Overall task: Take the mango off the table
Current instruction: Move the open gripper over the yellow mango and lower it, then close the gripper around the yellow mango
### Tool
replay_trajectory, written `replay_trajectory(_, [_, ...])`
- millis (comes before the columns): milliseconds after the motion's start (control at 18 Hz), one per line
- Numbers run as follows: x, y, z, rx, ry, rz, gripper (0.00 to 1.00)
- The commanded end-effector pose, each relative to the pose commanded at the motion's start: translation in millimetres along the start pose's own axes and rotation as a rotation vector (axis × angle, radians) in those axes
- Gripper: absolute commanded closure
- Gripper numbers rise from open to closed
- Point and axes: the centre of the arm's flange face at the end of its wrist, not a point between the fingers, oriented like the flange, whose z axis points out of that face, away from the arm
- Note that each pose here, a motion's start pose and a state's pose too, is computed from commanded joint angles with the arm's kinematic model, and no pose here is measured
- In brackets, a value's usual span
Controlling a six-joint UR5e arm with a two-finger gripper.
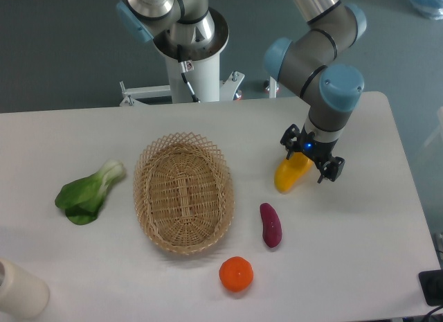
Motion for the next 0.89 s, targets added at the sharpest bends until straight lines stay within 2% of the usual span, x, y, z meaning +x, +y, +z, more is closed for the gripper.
replay_trajectory(889, [14,2,27,-0.014,0.041,-0.012,0.00])
